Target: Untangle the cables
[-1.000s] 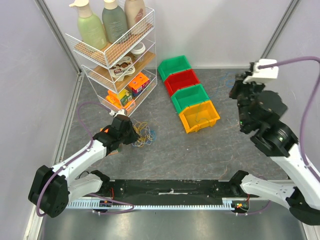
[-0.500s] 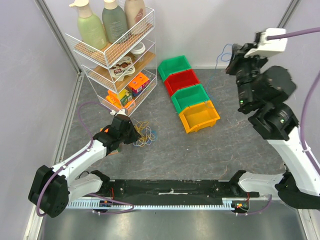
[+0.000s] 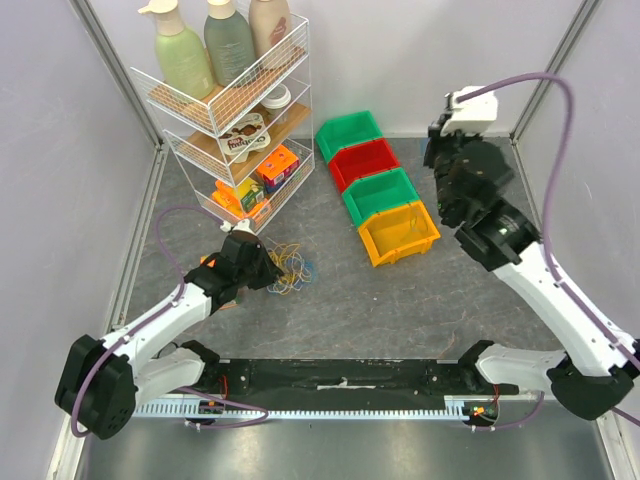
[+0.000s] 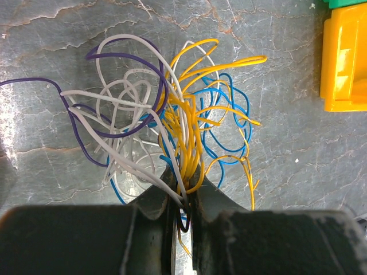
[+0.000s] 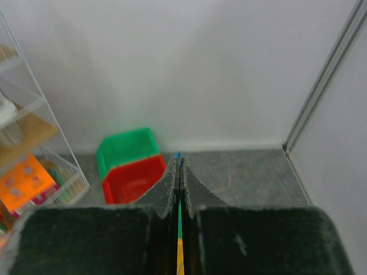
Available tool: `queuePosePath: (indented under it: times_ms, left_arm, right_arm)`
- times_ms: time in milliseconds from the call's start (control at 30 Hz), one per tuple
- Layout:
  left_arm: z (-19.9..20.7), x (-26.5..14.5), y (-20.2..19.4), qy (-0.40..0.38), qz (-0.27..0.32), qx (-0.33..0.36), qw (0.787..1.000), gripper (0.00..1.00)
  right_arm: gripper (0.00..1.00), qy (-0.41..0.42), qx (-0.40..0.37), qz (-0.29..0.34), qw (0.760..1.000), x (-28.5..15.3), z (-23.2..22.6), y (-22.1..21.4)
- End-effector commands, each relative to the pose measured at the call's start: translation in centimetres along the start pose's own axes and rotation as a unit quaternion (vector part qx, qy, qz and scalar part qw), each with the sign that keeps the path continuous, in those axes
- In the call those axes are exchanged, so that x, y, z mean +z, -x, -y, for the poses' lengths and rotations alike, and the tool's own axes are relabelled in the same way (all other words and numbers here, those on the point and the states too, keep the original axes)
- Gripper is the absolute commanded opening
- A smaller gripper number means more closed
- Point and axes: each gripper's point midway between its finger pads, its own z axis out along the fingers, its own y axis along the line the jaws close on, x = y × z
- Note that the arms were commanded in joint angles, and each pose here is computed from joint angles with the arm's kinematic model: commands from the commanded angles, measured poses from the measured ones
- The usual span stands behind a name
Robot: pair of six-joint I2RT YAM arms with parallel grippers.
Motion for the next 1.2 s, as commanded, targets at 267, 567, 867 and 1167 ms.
queuePosePath:
  times_ms: [267,567,867,1167]
  left_arm:
    - [1.1,-0.8,0.8,-0.028,0.021,-0.014,0.999,0.09]
    - [1.2,-0.7,0.8,-0.029,0.021,-0.016,0.999,0.09]
    - [2.1,-1.1,0.3,-0.053,0.002,-0.012,0.999,0.09]
    - [3.2,-1.5,-0.5,-0.084,-0.024,0.001,0.996,0.09]
  right_arm:
    - [0.0,-0.007,-0.003,-0.117,0.993,-1.6,1.9,-13.8]
    - [0.0,0.078,0.038,-0.181,0.98,-5.7,0.5,-16.9]
    - [0.0,0.064,-0.005,-0.309,0.949,-4.3,0.1,-29.6]
    - [0.0,0.064,-0.069,-0.422,0.902,-0.9,-1.3,-36.8]
